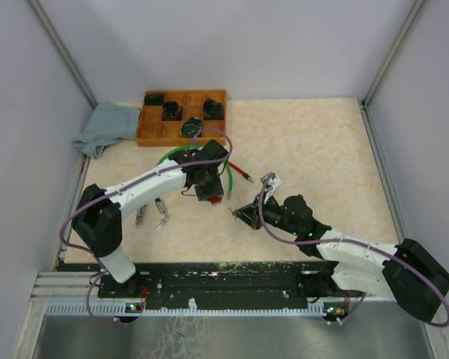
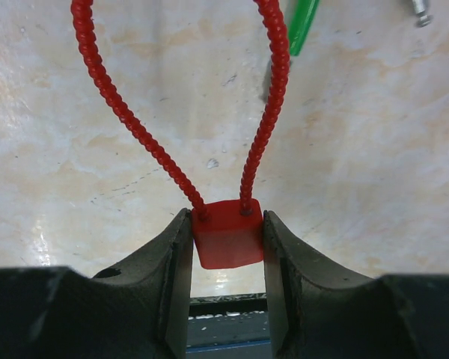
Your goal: Unlock with the key
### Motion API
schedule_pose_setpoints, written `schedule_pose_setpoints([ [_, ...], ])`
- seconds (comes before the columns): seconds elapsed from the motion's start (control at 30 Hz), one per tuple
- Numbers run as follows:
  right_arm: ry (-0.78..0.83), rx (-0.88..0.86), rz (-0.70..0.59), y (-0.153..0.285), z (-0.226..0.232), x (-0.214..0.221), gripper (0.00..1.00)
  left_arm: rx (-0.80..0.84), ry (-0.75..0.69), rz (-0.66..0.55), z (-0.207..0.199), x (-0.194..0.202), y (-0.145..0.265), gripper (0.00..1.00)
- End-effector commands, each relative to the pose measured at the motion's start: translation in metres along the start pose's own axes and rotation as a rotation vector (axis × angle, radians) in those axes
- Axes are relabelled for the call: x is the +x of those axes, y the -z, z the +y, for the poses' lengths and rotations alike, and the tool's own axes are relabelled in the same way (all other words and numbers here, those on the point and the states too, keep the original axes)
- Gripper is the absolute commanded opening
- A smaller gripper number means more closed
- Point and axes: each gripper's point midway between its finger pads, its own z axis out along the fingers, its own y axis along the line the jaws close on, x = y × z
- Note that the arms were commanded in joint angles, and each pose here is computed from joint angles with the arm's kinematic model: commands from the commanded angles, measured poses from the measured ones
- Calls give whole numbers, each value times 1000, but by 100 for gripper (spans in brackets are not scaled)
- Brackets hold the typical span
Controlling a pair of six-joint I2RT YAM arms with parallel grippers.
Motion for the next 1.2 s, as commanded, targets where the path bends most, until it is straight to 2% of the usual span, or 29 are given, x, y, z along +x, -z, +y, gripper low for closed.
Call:
schedule_pose_setpoints([
  [0.0, -53, -29, -48, -15, 15, -22, 0, 113, 64, -59, -22, -24, 31, 0],
  [0.23, -108, 15, -45, -28, 10, -21, 0, 255, 107, -122, -37, -42, 56, 0],
  [0.43, -146, 26, -87, -37, 7, -28, 0, 335, 117, -142, -44, -42, 64, 0],
  [1.17, -194, 57, -181, -43, 1, -46, 0, 344, 96, -76, -48, -29, 52, 0],
])
